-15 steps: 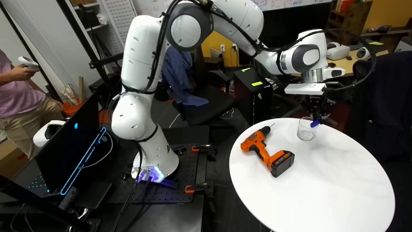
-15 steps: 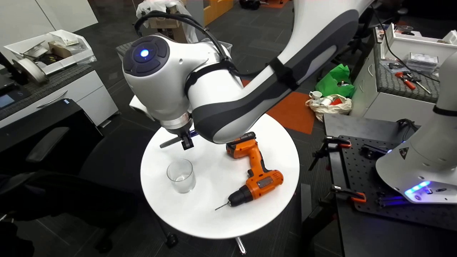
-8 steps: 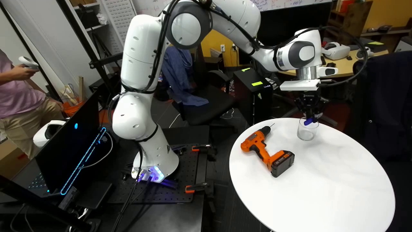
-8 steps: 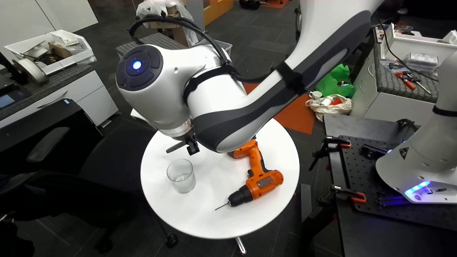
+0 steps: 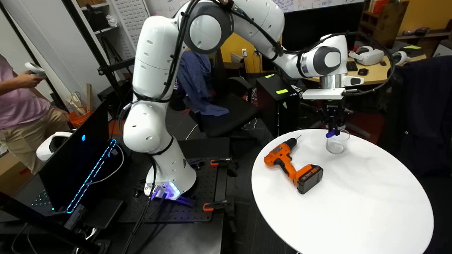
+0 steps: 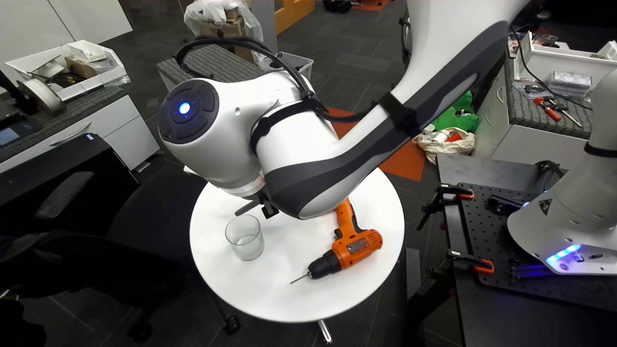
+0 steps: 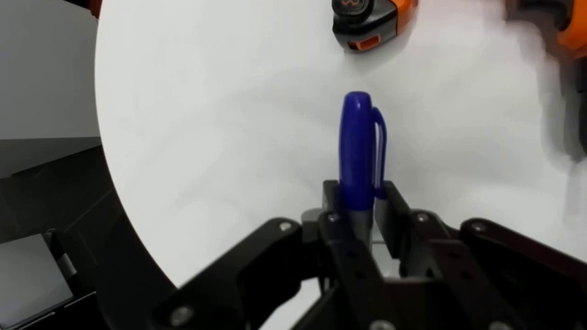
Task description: Place the blue pen inside the glass
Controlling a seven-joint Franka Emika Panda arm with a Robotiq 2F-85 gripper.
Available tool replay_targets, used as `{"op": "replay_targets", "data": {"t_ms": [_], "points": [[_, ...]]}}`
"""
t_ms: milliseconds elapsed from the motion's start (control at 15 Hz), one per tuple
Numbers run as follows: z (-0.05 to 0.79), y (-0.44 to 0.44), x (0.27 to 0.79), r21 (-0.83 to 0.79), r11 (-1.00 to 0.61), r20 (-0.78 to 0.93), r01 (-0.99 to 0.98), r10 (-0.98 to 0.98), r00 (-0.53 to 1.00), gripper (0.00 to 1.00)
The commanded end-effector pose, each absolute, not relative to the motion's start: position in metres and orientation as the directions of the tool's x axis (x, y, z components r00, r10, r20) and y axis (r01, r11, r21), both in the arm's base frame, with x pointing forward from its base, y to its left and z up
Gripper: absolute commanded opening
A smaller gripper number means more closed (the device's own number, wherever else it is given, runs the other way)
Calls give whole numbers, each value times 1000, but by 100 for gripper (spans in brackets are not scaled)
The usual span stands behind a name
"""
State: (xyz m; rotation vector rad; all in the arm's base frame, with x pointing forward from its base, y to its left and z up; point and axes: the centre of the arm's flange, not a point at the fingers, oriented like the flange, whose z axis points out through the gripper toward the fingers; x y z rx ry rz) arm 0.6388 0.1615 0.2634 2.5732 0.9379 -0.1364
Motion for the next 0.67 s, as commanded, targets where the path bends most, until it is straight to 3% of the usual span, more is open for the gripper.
{"op": "replay_targets", "data": {"t_ms": [0,600], "points": [[266,167,633,313,-671,-268,672,616,741,6],[255,180,632,276,-621,-359,734,642,678,6]]}}
